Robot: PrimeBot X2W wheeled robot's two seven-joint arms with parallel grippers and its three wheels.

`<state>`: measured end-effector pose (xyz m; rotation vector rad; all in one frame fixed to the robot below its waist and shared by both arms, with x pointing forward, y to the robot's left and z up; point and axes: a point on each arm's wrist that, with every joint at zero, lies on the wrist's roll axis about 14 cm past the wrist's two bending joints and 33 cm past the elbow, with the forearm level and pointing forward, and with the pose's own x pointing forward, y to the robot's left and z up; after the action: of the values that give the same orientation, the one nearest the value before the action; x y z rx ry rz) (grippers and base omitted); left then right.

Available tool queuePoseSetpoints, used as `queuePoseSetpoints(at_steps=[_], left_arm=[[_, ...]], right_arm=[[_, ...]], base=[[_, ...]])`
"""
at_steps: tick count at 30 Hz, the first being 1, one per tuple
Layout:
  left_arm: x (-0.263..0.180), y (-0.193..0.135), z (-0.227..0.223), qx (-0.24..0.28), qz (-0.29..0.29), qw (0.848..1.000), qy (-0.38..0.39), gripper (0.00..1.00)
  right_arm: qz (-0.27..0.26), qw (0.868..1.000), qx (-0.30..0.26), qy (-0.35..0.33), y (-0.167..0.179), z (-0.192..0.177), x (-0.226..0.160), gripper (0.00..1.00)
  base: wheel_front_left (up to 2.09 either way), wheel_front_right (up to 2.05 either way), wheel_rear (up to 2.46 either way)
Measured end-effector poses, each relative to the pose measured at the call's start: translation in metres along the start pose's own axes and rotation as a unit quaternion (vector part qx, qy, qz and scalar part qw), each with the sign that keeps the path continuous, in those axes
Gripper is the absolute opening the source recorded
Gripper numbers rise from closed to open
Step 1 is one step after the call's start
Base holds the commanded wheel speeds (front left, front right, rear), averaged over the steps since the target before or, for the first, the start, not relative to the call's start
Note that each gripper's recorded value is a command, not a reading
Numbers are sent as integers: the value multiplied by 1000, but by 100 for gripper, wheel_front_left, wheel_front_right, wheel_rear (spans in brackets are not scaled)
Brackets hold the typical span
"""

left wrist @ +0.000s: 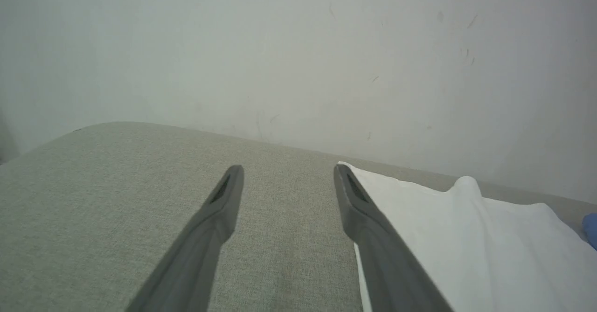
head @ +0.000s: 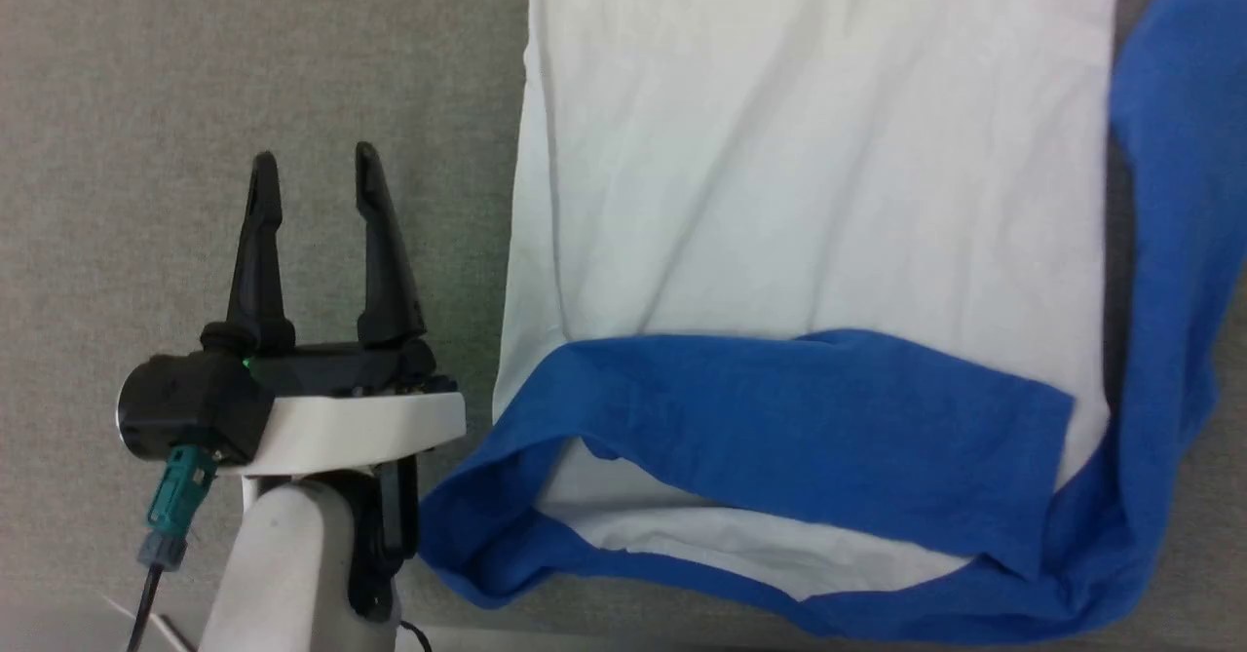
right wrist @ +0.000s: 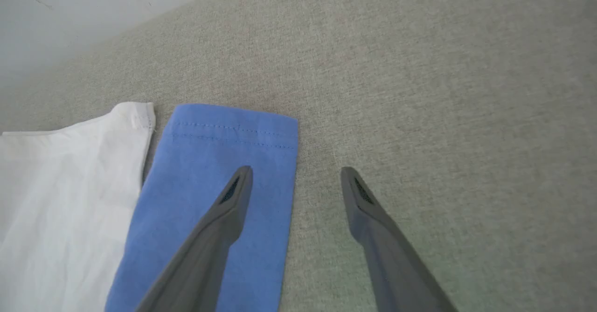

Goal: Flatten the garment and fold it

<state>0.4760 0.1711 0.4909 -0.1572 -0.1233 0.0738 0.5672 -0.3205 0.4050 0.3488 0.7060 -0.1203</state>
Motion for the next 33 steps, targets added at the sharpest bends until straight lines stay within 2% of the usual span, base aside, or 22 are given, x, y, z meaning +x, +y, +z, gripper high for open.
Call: queuePoseSetpoints(at_steps=[8, 9, 10, 12, 16, 22, 28, 33], left_arm=[[2, 20, -30, 17, 27, 999, 32, 100], [1, 23, -32, 20, 30, 999, 36, 100], [0, 25, -33, 23, 33, 998, 38, 100], [-1, 27, -34, 26, 34, 998, 39, 100], [-2, 27, -31, 24, 35, 998, 38, 100], [-5, 23, -21, 20, 30, 999, 32, 100], [-21, 23, -8, 17, 33, 999, 30, 100], [-38, 23, 4, 10, 34, 999, 28, 100]], right_arm=[[-1, 997, -13, 81, 7, -30, 47, 100], [1, 996, -9, 90, 8, -32, 50, 87], [1, 995, -8, 99, 8, -34, 51, 45], [1, 994, -2, 111, 8, -34, 52, 0], [7, 995, -22, 100, 15, -30, 48, 0], [37, 996, -85, -4, 40, -16, 32, 0], [44, 987, -124, -92, 49, 21, -6, 0], [72, 973, -166, -145, 74, 39, -46, 0]], base=[[0, 0, 0], [0, 0, 0], [0, 0, 0], [0, 0, 0], [0, 0, 0], [0, 0, 0], [0, 0, 0], [0, 0, 0]])
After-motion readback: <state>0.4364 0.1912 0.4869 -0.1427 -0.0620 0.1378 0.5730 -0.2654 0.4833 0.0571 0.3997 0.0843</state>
